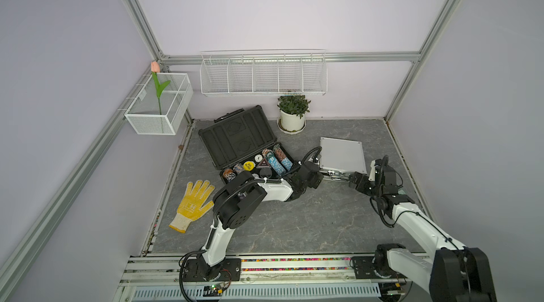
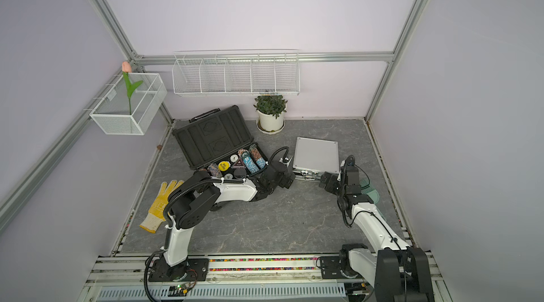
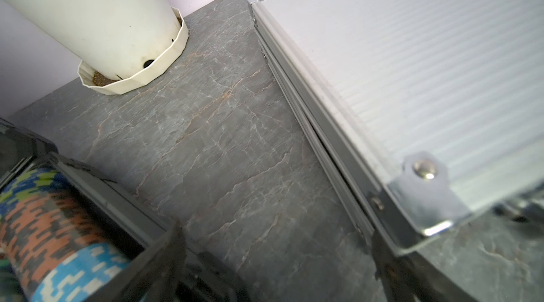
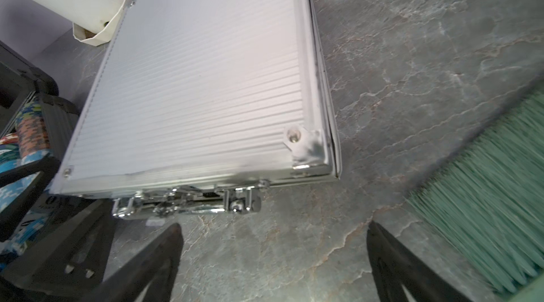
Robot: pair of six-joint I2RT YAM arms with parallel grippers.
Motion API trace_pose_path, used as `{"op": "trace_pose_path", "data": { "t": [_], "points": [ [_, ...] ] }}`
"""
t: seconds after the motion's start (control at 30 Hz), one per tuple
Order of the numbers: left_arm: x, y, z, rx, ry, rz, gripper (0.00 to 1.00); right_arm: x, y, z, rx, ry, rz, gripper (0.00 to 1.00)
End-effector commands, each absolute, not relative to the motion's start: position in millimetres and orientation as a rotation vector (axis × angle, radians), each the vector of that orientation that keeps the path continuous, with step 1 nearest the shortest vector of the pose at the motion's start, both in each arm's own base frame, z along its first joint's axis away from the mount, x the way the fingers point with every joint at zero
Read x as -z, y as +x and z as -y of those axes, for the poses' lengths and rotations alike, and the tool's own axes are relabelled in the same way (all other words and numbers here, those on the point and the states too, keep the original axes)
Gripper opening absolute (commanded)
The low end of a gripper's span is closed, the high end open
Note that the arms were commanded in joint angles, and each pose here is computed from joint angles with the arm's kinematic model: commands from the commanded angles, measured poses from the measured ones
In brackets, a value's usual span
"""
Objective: Close the poker set cases
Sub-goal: Close the lid of the poker set case.
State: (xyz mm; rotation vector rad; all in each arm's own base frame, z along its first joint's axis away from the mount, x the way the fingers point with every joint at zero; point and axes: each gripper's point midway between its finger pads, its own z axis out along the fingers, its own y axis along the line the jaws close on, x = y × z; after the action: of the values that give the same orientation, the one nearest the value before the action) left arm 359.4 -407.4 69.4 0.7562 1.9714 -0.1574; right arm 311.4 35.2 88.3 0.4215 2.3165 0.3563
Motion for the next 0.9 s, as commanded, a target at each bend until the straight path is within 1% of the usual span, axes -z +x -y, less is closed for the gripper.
{"op": "trace_pose_path", "data": {
  "t": [0.0,0.2,0.4,0.6,0.73,0.87],
  "points": [
    [-68.4,353.8,391.3,0.123,0.736,-2.006,0.99,-98.2,321.2,-50.4,-0.433,0.347,-2.305,0.98],
    [-99.8,344.8,392.3,0.122,0.72,-1.947,0.98,-92.9,322.2,-55.9,-0.453,0.337,-2.342,0.98],
    [-142.0,350.8,402.7,0.155,0.695,-1.883,0.99,-89.1,315.8,-39.9,-0.329,0.376,-2.367,0.98],
    [-165.1,365.7,426.9,0.144,0.721,-1.864,1.0,-104.9,316.0,-31.1,-0.249,0.338,-2.341,1.0],
    [-175.6,376.7,447.5,0.159,0.725,-1.859,1.0,-118.8,321.8,-28.1,-0.181,0.242,-2.322,0.97],
    [-175.7,382.1,468.8,0.198,0.753,-1.888,1.0,-139.0,332.7,-29.2,-0.153,0.149,-2.275,0.95]
  ]
}}
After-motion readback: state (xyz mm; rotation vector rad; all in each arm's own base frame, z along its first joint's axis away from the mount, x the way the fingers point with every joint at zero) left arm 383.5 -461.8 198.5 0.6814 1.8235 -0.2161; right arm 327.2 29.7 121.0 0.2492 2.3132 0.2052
